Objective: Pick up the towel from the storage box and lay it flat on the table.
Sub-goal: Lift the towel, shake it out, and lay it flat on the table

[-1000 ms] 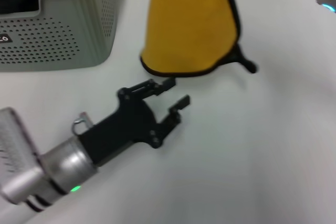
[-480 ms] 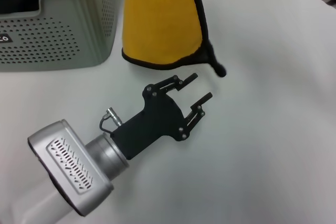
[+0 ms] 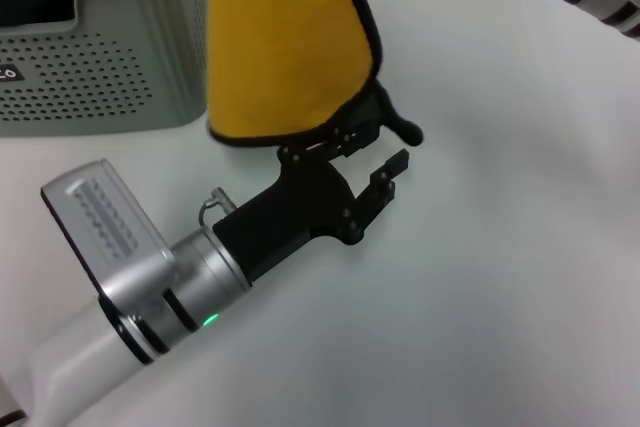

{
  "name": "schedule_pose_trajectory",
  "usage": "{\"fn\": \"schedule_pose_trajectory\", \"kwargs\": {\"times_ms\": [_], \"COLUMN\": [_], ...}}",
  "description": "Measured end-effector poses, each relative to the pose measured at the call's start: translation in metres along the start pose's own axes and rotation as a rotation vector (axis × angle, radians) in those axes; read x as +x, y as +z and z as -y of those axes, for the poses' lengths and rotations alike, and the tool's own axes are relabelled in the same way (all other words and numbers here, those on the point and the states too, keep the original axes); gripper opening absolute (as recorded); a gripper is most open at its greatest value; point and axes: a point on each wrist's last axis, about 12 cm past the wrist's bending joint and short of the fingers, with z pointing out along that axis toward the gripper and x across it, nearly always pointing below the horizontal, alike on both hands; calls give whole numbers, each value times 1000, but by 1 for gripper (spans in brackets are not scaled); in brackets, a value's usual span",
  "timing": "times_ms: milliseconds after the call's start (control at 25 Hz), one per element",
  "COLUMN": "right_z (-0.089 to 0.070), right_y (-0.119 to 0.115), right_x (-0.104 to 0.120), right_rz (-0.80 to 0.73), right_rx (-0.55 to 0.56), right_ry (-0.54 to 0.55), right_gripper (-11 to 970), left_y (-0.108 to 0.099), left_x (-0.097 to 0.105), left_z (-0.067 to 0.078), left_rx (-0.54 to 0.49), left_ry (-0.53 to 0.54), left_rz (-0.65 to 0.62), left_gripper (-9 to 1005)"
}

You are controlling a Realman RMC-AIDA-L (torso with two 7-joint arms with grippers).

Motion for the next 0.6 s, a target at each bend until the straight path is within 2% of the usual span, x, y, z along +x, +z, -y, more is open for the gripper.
{"fn": "schedule_pose_trajectory", "kwargs": {"times_ms": [80,120,160,240,400,600], "right_z": [0,-1,-1,-1,-1,-1], "right_y": [0,0,-1,-4,-7,-13], "right_x": [0,0,-1,-3,-4,-5], "right_rz": [1,5,10,25,38,51], "right_rx": [-1,-4,-5,-5,2,18], "right_ry": [0,-2,-5,-10,-8,-6], "right_gripper": [13,13,13,13,14,14], "left_y": [1,1,1,-2,-9,-22], "left_x": [-2,-2,-3,-4,-7,-5], "left_z": [-1,-1,-3,-5,-8,-16], "left_rx": [5,5,4,2,-15,-88], "left_ry": [-84,-84,-188,-253,-343,-410], "left_rz": [9,9,21,32,79,105], "left_gripper": [378,378,378,378,377,376]}}
